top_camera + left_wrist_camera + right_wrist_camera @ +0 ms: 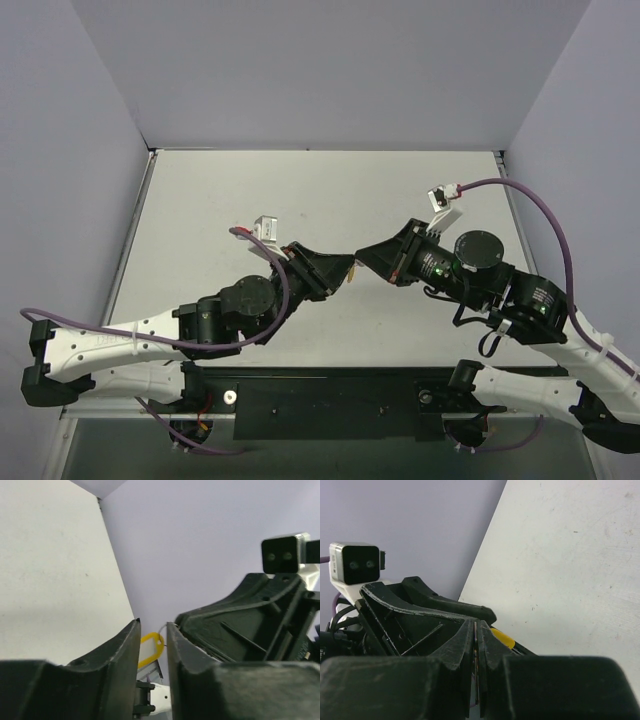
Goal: Remove the keys from the keyring
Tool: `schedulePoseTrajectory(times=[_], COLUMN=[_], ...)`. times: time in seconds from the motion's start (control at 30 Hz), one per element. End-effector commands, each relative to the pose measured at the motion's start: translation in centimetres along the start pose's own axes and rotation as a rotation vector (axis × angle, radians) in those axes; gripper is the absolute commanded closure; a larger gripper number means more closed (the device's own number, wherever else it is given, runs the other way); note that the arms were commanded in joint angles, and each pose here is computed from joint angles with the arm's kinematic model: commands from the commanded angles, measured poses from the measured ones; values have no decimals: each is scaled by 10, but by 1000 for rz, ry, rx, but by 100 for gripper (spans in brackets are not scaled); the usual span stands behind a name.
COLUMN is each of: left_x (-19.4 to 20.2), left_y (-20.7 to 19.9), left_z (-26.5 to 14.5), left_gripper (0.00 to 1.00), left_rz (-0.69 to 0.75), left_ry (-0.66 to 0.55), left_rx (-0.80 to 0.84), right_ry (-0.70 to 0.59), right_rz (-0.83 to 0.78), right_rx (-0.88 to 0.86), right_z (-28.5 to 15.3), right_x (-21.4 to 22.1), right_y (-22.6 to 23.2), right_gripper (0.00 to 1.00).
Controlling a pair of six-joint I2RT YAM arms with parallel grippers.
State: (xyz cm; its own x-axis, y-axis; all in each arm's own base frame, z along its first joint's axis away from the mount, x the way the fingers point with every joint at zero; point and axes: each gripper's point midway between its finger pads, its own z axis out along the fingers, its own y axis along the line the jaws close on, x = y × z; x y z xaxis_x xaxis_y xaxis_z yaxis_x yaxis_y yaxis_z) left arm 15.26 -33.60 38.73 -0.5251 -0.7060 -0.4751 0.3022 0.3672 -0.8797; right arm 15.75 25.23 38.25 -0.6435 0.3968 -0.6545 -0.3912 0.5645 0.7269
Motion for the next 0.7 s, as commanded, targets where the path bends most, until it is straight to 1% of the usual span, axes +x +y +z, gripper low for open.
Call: schedulePoseTrajectory(times=[0.0, 0.1, 0.13, 0.17, 0.2, 0.27, 0.3, 0.33, 0.37, 0.4, 0.43, 0.47, 0.5, 0.53, 0.57, 0.6, 0.63, 0.67], left_x=[-15, -26, -29, -34, -37, -46, -51, -53, -44, -54, -46, -53, -43, -47, -38, -41, -32, -34], left_y=[-6, -9, -12, -15, -19, -24, -27, -29, -36, -33, -41, -39, -45, -50, -52, -59, -62, -70], left_z=[-2, -10, -12, -16, -17, -20, -22, -20, -27, -22, -29, -25, -33, -34, -38, -40, -47, -49], left_gripper=[57, 45, 43, 37, 35, 31, 30, 30, 31, 31, 31, 33, 34, 36, 37, 37, 37, 38], left_rz=[73, 108, 134, 145, 189, 224, 239, 262, 268, 282, 286, 283, 287, 280, 274, 271, 268, 269], left_ry=[-18, -18, -15, -15, -1, 19, 28, 68, 145, 137, 209, 206, 283, 292, 349, 351, 406, 396], left_rx=[-18, -6, 5, 16, 40, 69, 84, 120, 185, 191, 260, 269, 343, 386, 431, 477, 528, 577], right_ry=[22, 23, 23, 21, 16, 19, 26, 34, 43, 57, 65, 88, 98, 124, 141, 143, 159, 164], right_rz=[-4, -28, -31, -37, -39, -44, -48, -51, -58, -63, -67, -73, -76, -81, -82, -82, -82, -81], right_rx=[-110, -105, -105, -107, -113, -118, -119, -136, -141, -155, -159, -189, -205, -224, -244, -260, -279, -288], right_z=[-15, -24, -25, -28, -31, -33, -33, -35, -36, -37, -37, -38, -40, -39, -41, -42, -42, -43], right_x=[-4, -8, -9, -10, -12, -13, -12, -12, -11, -9, -8, -5, -4, 0, 3, 2, 4, 4], right_y=[30, 31, 31, 32, 34, 35, 35, 39, 40, 43, 44, 50, 53, 57, 60, 65, 68, 71], right_gripper=[100, 100, 100, 100, 100, 100, 100, 100, 100, 100, 100, 100, 100, 100, 100, 100, 100, 100])
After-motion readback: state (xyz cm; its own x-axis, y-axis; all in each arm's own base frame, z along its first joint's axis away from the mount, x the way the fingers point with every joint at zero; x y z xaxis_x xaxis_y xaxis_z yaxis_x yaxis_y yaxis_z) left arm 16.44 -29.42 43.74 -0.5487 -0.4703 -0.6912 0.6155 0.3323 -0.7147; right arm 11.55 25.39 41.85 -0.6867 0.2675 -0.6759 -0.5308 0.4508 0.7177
